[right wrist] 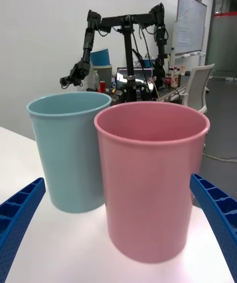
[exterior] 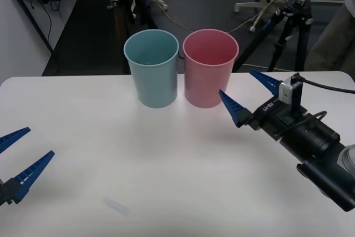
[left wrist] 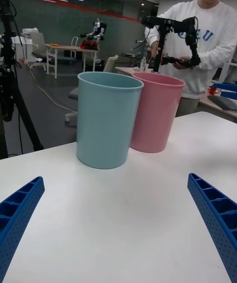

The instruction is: Grasp the object on the table and drop it into the matching bin: aluminum can to the light blue bin, PET bottle to the pink bin.

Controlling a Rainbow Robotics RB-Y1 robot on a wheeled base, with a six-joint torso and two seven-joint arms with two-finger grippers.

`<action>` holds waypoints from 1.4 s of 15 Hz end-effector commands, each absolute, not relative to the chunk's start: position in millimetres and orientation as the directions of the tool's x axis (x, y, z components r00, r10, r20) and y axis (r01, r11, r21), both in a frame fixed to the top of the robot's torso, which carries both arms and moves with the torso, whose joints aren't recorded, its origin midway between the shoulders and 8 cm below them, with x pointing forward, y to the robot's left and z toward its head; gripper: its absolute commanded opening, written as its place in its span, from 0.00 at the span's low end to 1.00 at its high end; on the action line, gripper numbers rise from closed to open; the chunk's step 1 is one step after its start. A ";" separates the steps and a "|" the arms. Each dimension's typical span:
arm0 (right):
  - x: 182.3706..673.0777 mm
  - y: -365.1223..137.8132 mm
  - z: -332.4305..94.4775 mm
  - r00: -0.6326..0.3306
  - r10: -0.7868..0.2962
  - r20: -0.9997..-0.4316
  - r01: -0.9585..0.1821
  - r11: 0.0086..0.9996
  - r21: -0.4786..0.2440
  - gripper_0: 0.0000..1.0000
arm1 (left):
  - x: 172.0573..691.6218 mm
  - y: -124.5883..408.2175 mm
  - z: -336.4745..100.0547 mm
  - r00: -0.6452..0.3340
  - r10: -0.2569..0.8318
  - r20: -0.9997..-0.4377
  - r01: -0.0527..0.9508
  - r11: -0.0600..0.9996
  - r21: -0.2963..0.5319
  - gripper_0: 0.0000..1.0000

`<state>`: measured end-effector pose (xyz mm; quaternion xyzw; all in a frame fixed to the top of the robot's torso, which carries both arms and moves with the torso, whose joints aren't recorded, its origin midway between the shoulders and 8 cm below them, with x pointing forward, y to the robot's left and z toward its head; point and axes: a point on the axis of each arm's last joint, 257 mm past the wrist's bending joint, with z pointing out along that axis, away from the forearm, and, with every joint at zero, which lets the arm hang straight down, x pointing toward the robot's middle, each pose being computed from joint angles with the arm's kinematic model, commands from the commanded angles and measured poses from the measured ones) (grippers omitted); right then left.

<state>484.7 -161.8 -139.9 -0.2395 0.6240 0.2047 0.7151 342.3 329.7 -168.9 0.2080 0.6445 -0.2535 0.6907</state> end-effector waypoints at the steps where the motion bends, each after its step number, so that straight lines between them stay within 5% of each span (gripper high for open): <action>1: 464.1 -193.3 -164.0 0.103 -0.037 -0.994 -0.581 0.809 -0.091 1.00 | 342.3 329.7 -168.9 0.041 -0.082 -0.996 0.618 0.785 -0.039 1.00; 12: 368.2 -300.1 -192.6 0.016 -0.078 -0.997 -0.589 0.805 -0.073 1.00 | 342.3 329.7 -168.9 0.041 -0.082 -0.996 0.618 0.785 -0.039 1.00; 21: 332.6 -316.9 -189.3 0.017 -0.036 -0.999 -0.590 0.806 -0.039 1.00 | 342.3 329.7 -168.9 0.041 -0.082 -0.996 0.618 0.785 -0.039 1.00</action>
